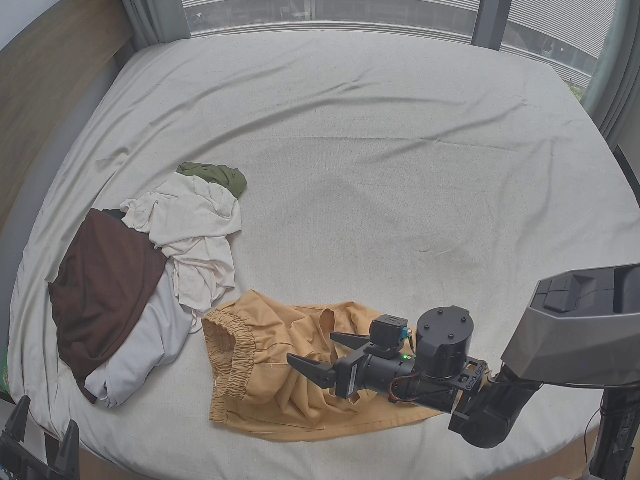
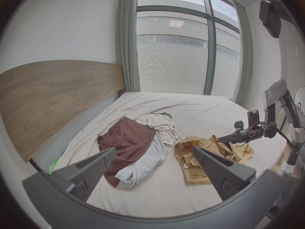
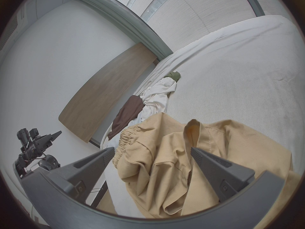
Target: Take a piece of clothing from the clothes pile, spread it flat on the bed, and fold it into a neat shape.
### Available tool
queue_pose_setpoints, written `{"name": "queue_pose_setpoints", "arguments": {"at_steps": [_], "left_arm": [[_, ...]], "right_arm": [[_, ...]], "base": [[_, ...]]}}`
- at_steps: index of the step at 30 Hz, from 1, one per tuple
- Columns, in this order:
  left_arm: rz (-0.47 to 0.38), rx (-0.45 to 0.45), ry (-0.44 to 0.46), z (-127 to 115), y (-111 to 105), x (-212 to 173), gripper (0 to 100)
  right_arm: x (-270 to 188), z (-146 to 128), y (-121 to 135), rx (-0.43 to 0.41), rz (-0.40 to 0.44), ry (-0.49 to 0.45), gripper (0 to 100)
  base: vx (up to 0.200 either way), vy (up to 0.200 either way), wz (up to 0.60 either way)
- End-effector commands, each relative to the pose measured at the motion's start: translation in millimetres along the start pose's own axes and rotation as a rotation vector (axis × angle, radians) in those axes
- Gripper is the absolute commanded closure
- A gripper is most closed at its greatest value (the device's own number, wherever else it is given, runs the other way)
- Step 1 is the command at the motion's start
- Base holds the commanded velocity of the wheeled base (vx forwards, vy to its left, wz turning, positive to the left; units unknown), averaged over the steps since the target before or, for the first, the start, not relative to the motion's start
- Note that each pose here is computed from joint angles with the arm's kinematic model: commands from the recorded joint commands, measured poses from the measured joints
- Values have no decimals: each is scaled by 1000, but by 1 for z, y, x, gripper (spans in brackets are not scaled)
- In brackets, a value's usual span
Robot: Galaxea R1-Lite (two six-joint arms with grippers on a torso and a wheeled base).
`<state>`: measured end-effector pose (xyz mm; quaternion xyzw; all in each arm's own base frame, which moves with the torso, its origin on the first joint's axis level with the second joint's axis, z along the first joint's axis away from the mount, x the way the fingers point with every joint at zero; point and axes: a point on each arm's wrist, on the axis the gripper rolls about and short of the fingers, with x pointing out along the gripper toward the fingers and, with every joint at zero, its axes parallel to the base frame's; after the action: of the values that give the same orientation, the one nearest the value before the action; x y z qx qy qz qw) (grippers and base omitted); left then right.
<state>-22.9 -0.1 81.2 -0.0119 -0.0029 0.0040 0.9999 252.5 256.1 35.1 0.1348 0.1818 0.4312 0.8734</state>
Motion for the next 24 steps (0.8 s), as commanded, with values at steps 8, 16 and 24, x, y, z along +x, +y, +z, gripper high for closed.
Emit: {"name": "queue_pose_setpoints", "arguments": {"at_steps": [8, 16, 24], "left_arm": [[3, -1, 1, -5, 0, 0, 0], [1, -2, 1, -5, 0, 0, 0], [3, -2, 1, -5, 0, 0, 0]], "right_arm": [[12, 4, -21, 11, -59, 10, 0], [19, -2, -25, 9, -64, 24, 100], [20, -2, -26, 11, -72, 39, 100]], "base": [[0, 0, 0], [0, 0, 0], [0, 0, 0]]}}
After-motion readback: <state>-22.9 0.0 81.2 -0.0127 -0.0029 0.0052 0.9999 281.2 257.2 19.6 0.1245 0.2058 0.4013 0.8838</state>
